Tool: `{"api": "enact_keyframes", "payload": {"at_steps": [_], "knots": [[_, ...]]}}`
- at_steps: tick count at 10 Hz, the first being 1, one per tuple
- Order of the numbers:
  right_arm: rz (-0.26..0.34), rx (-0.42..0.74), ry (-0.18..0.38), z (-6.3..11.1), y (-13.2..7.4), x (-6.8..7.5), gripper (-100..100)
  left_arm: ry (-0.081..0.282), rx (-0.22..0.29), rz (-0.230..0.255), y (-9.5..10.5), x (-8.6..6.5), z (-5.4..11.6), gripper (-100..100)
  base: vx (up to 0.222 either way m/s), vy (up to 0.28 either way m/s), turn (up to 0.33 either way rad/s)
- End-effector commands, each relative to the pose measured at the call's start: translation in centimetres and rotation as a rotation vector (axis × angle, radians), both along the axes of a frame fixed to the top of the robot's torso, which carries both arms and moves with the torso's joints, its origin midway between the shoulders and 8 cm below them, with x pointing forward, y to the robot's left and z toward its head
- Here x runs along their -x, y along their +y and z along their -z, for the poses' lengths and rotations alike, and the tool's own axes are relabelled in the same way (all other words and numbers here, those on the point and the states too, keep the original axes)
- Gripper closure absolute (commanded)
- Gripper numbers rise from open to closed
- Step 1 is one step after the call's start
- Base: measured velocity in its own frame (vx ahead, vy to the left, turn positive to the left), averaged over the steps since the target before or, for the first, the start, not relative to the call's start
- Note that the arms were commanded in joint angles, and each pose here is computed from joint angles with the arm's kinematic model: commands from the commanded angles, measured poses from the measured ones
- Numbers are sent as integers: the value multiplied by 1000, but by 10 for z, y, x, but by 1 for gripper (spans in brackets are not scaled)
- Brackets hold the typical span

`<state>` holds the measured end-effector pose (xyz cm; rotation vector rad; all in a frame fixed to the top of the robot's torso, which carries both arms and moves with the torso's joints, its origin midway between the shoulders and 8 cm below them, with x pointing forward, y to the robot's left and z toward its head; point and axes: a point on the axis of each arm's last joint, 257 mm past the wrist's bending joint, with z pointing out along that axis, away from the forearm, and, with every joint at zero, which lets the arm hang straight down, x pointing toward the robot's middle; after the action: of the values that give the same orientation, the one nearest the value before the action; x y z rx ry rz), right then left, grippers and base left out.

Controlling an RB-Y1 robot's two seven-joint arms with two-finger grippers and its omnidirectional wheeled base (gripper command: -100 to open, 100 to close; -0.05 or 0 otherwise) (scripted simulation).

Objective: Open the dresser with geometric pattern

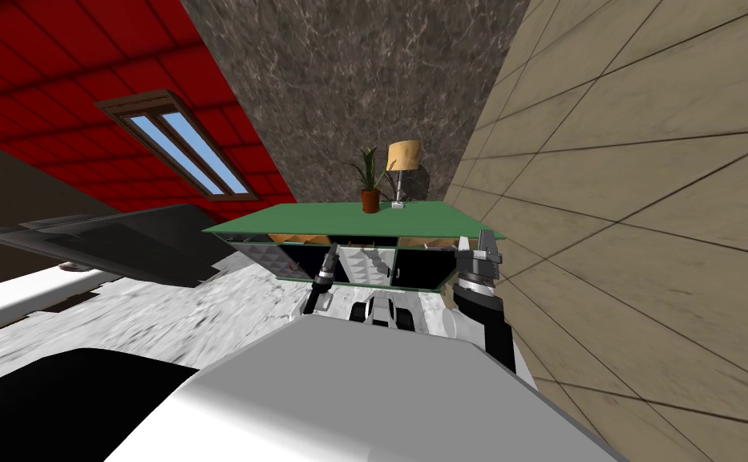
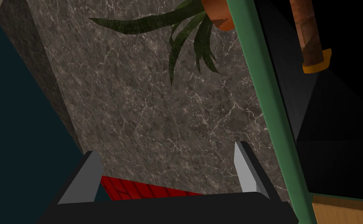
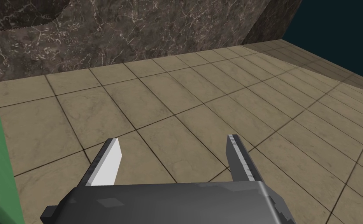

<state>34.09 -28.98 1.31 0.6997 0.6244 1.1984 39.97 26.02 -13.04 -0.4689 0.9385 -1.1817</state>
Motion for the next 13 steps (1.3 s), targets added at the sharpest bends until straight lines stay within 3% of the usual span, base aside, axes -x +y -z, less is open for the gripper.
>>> {"api": "enact_keyframes", "payload": {"at_steps": [1, 13], "knots": [[0, 0, 0, 0, 0, 0, 0, 8, 0, -2, 3, -2, 11, -100, 20, -7, 5], [0, 0, 0, 0, 0, 0, 0, 23, 45, -18, 13, -5, 69, -100, 28, -11, 10]]}}
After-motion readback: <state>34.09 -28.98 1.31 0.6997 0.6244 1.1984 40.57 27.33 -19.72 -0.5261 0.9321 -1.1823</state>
